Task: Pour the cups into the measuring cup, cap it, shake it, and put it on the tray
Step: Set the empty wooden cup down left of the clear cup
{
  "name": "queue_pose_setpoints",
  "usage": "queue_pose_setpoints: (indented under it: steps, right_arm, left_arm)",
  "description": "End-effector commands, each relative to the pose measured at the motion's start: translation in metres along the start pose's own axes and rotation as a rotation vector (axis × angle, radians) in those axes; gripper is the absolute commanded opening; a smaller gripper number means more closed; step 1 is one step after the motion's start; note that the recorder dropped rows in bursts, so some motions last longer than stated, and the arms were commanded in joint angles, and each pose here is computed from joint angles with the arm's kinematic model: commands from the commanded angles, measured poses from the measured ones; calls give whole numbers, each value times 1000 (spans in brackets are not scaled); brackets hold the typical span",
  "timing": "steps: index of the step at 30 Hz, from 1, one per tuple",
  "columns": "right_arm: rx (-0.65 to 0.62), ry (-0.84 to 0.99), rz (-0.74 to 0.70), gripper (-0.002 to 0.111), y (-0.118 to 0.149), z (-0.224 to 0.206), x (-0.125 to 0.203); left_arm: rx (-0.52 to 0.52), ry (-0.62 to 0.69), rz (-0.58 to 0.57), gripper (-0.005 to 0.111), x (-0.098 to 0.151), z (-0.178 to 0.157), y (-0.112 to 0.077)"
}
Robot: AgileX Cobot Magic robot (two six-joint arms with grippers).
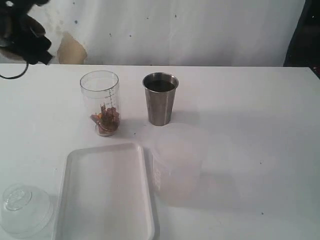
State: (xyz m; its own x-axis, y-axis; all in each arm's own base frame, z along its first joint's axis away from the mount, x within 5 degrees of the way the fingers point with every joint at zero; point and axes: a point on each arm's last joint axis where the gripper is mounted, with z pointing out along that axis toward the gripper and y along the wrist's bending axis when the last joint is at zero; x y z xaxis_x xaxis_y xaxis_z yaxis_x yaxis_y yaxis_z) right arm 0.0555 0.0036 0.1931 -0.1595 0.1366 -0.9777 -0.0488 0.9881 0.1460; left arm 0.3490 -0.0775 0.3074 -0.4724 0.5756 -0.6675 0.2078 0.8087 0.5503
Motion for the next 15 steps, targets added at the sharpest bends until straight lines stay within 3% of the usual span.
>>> queue_pose_setpoints:
  steps: [1, 9, 15]
  right_arm:
    - [-6, 1, 1, 0, 0, 0, 2]
    - [-6, 1, 1, 0, 0, 0, 2]
    - [-6, 1, 1, 0, 0, 0, 2]
  left_arm:
    - [152, -230, -316, 0, 28, -3, 20]
    - [311, -581, -511, 0, 93, 7, 16]
    - [346, -516, -565, 0, 123, 37, 4]
